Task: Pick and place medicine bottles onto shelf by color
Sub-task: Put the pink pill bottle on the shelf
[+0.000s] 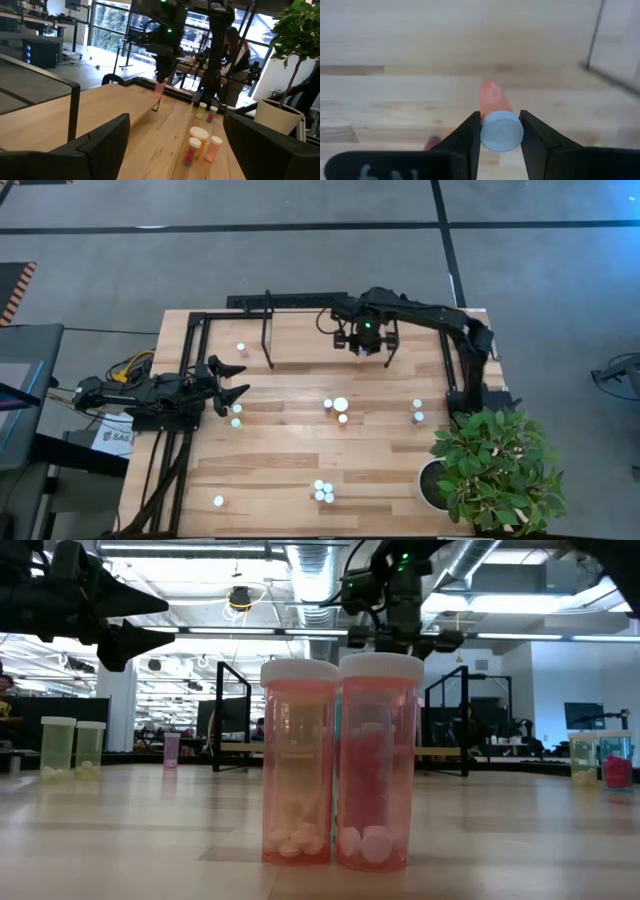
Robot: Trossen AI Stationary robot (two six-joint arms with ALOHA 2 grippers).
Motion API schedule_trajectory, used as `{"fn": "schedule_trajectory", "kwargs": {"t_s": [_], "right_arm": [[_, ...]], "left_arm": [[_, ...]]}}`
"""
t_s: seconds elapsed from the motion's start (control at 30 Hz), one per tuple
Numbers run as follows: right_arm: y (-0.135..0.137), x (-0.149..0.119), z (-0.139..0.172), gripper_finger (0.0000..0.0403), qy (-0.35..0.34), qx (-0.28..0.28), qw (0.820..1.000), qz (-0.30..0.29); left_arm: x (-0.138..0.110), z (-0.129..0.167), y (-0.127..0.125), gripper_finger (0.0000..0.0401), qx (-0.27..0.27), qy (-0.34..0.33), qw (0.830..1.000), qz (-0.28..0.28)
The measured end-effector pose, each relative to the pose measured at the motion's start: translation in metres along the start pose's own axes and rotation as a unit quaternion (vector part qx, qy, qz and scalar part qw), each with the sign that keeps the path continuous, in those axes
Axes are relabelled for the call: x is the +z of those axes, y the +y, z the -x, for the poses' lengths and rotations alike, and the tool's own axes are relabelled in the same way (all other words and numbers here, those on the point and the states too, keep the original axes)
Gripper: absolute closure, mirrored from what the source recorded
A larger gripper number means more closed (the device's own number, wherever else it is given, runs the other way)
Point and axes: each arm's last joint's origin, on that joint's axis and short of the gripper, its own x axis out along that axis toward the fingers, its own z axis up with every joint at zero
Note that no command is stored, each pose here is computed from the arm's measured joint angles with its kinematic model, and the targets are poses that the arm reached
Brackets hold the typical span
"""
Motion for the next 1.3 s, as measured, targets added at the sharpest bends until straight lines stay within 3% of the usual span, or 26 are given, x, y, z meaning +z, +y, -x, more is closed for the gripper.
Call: {"fn": "schedule_trajectory", "kwargs": {"t_s": [0.33, 0.63, 0.9, 1.1, 1.3], "right_arm": [[0.009, 0.044, 0.004, 0.0279, -0.053, -0.003, 0.989, 0.139], [-0.001, 0.064, 0.005, 0.0279, -0.084, -0.037, 0.960, 0.264], [0.005, 0.072, 0.007, 0.0267, -0.163, -0.088, 0.905, 0.383], [0.002, 0.079, 0.008, 0.0252, -0.158, -0.090, 0.886, 0.427], [-0.009, 0.097, 0.008, 0.0261, -0.144, -0.063, 0.886, 0.437]], "left_arm": [[0.000, 0.000, 0.000, 0.0090, 0.000, 0.000, 1.000, 0.000], [0.000, 0.000, 0.000, 0.0090, 0.000, 0.000, 1.000, 0.000], [0.000, 0.000, 0.000, 0.0090, 0.000, 0.000, 1.000, 0.000], [0.000, 0.000, 0.000, 0.0090, 0.000, 0.000, 1.000, 0.000], [0.000, 0.000, 0.000, 0.0090, 0.000, 0.000, 1.000, 0.000]]}}
